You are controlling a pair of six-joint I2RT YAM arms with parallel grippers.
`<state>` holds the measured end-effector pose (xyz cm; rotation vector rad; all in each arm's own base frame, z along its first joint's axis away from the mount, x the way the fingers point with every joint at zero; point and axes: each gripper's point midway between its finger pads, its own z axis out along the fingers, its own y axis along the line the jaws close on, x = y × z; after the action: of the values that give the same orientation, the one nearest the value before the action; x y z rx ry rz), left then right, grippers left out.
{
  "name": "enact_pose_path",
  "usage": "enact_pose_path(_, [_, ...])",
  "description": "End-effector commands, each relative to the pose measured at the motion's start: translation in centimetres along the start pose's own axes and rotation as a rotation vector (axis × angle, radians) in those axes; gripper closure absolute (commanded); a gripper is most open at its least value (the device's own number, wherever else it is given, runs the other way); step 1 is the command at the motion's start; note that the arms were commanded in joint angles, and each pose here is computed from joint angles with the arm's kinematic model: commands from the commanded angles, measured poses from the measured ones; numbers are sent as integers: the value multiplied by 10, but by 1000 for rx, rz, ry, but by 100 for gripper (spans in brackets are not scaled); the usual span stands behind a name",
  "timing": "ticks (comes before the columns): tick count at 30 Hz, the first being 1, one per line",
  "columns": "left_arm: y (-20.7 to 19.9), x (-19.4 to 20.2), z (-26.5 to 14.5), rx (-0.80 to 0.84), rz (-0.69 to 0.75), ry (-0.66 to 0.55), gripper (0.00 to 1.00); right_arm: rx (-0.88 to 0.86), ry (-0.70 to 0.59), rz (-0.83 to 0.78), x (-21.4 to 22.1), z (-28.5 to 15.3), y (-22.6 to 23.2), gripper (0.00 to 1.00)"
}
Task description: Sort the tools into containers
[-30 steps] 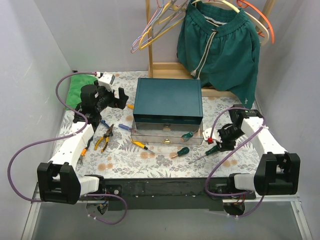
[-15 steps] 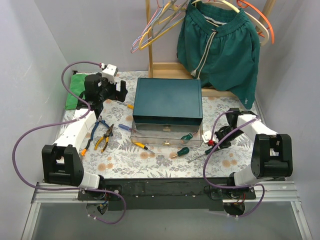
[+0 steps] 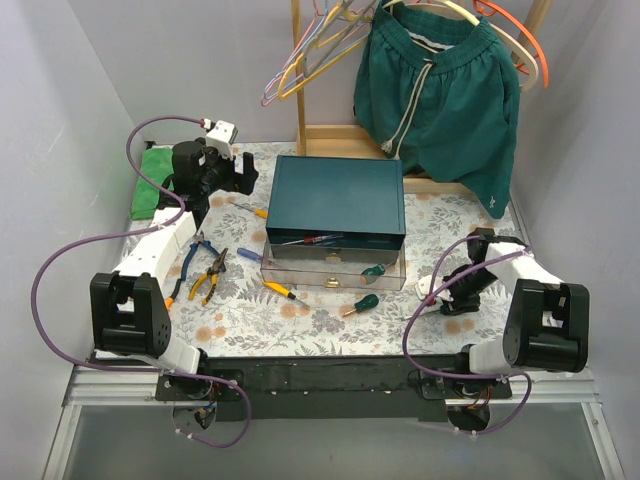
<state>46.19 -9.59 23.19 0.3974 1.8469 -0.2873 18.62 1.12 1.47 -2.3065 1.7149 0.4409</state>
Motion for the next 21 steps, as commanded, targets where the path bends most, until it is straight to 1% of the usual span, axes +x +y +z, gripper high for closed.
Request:
enact_pose_path(1, [1,-36,-5,3,19,-85,10,-3,71,18,21,8,-7,50])
enact_pose_path(2, [1,-34,-5,4,17,-80,10,-16,69,22,21,9,-5,63])
enact_pose_path(3, [0,-33,-5,4,11,-79,10,-25,70,26,22,8,-4,72])
enact_pose_path(5, [0,-35,-6,2,14,-87,10,-5,55,56,17,-8,-12,89])
enact_pose_path(7, [0,-39,-8,1,16,-99,10,42,15,110,13,-27,-18,94])
enact_pose_path(8, [0,-42,-8,0,17,-108,10,76,11,122,8,-49,-23,99])
enact_pose_path(10, [0,-46,-8,5,17,-121,10,150,-1,157,9,-75,-30,99])
enact_pose_path(11, [-1,-50,-7,10,16,-135,9,200,6,171,5,-100,-37,99])
enact_pose_path(12, [-2,-53,-7,16,12,-142,10,245,3,199,5,-114,-41,99])
enact_pose_path(13, [-4,-56,-7,29,9,-153,9,289,-27,219,-1,-125,-48,99])
enact_pose_path(14, [-6,-59,-6,36,-7,-163,10,312,-54,273,-7,-137,-51,99])
enact_pose_path(15, [-6,-62,-5,41,-16,-171,10,383,-66,269,-15,-163,-66,99])
enact_pose_path(16, [-7,-66,-5,46,-22,-186,10,447,-154,265,-34,-179,-79,99])
enact_pose_path(17, [-8,-67,-5,49,-48,-190,10,486,-203,271,-46,-192,-88,99])
enact_pose_path(18, [-8,-68,-4,51,-58,-191,9,546,-263,317,-67,-214,-105,99])
enact_pose_path(19, [-9,-68,-4,55,-67,-193,9,549,-318,314,-85,-220,-114,99])
enact_pose_path(20, [-10,-67,-3,58,-83,-189,10,512,-355,271,-115,-217,-119,99])
enact_pose_path(21, [-10,-67,-4,55,-86,-189,10,520,-394,271,-137,-227,-127,99])
